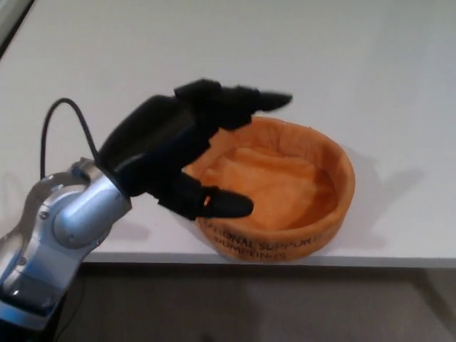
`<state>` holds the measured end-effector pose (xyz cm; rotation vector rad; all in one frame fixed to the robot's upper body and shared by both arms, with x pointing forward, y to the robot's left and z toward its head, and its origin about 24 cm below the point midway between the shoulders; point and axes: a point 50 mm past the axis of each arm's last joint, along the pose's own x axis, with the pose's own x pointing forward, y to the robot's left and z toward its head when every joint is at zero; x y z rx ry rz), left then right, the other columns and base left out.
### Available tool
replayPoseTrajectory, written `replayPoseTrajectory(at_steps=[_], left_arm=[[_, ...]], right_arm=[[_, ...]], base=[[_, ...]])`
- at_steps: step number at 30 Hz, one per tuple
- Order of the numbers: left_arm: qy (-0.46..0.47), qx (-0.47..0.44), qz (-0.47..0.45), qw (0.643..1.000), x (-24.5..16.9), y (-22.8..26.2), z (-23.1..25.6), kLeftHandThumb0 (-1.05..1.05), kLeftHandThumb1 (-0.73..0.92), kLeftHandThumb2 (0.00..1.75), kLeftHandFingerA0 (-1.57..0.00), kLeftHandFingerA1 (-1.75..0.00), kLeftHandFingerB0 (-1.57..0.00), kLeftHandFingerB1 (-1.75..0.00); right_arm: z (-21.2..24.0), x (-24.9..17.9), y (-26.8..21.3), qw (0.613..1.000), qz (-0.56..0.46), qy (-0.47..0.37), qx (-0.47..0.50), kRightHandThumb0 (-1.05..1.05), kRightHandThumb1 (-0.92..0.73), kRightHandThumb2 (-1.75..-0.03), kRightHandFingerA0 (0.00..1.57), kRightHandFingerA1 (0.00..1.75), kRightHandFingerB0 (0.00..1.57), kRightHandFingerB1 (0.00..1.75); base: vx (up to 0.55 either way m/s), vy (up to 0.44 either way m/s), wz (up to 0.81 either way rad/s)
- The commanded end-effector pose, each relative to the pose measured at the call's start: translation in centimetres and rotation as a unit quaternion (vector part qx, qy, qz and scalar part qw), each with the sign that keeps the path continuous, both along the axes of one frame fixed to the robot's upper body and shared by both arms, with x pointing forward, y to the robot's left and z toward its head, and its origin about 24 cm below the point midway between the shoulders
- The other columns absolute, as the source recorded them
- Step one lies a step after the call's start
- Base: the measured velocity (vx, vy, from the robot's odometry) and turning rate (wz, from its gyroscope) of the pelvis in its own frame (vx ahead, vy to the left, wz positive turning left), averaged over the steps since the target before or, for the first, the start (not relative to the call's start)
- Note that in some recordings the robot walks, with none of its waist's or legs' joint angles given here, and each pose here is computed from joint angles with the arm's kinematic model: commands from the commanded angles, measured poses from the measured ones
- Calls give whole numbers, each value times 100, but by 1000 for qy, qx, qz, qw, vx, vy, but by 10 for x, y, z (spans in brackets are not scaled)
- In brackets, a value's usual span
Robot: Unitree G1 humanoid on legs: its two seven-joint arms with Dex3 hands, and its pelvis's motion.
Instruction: A soft plate is kept in the center of the table close to the robot and the robot uses its left hand to pick up the plate, turns it upside down and places it back on the table
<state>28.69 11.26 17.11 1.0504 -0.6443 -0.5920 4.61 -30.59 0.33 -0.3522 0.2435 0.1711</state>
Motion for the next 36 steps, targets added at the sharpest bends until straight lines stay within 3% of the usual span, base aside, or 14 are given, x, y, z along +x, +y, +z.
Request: replayPoseTrajectory(at_steps=[1, 4, 6, 9, 10, 12, 13, 15, 16, 17, 21, 31, 33, 36], left_arm=[[-1, 189, 47, 981, 16, 7, -23, -100, 69, 62, -22, -35, -21, -28], [3, 214, 63, 975, 22, 8, -26, -100, 69, 62, -22, -34, -19, -28], [0, 226, 70, 972, 27, 8, -28, -96, 53, 97, -17, -43, -8, -35], [4, 236, 76, 969, 31, 9, -30, -95, 53, 96, -16, -42, -8, -35], [4, 248, 81, 965, 33, 9, -33, -98, 67, 62, -23, -34, -20, -28], [5, 252, 84, 964, 35, 10, -36, -94, 52, 96, -16, -43, -9, -35], [7, 257, 87, 962, 35, 11, -37, -102, 55, 76, -22, -38, -19, -33], [14, 266, 94, 959, 38, 12, -42, -97, 66, 61, -24, -34, -21, -28], [18, 268, 97, 958, 39, 13, -43, -96, 66, 61, -23, -34, -21, -28], [18, 273, 100, 957, 41, 14, -46, -93, 52, 95, -17, -44, -9, -36], [17, 284, 107, 953, 44, 16, -51, -96, 66, 61, -25, -36, -22, -28], [12, 316, 86, 945, 40, 8, -74, -98, 68, 62, -25, -39, -23, -29], [10, 331, 76, 941, 34, 6, -86, -99, 69, 62, -25, -39, -23, -29], [0, 344, 70, 937, 30, 4, -94, -99, 71, 63, -24, -39, -23, -30]], right_arm=[[2, 2, -8, 1000, -17, 5, 11, -81, -92, -71, 21, 29, 7, 21], [2, 2, -7, 1000, -17, 5, 18, -81, -92, -70, 22, 30, 8, 21], [-2, 2, -10, 1000, -22, 6, 16, -79, -92, -71, 24, 30, 7, 21], [2, 2, -7, 1000, -17, 4, 15, -79, -92, -72, 23, 30, 7, 21], [7, 2, -5, 1000, -12, 2, 15, -81, -92, -71, 22, 32, 7, 22], [8, 3, -4, 1000, -7, -3, 15, -79, -92, -71, 22, 31, 7, 21], [8, 5, -5, 1000, -7, -3, 8, -81, -75, -107, 15, 44, 5, 29], [9, 7, -7, 1000, -8, -1, 13, -80, -75, -106, 16, 44, 5, 29], [10, 8, -7, 1000, -6, -3, 15, -81, -92, -71, 23, 30, 7, 21], [11, 10, -7, 1000, -3, -6, 12, -81, -92, -72, 23, 30, 6, 21], [12, 14, -8, 1000, 4, -11, 9, -81, -92, -72, 22, 30, 6, 21], [14, 18, -7, 1000, 4, -11, 9, -81, -92, -71, 23, 30, 7, 21], [15, 18, -8, 1000, 3, -10, 9, -81, -75, -107, 15, 44, 5, 28], [15, 20, -10, 1000, 4, -13, 14, -80, -92, -70, 23, 30, 7, 21]], base=[[0, 0, 0], [0, 0, 0], [0, 0, 0], [0, 0, 0], [0, 0, 0], [0, 0, 0], [0, 0, 0], [0, 0, 0], [0, 0, 0], [0, 0, 0], [0, 0, 0], [0, 0, 0], [0, 0, 0], [0, 0, 0]])
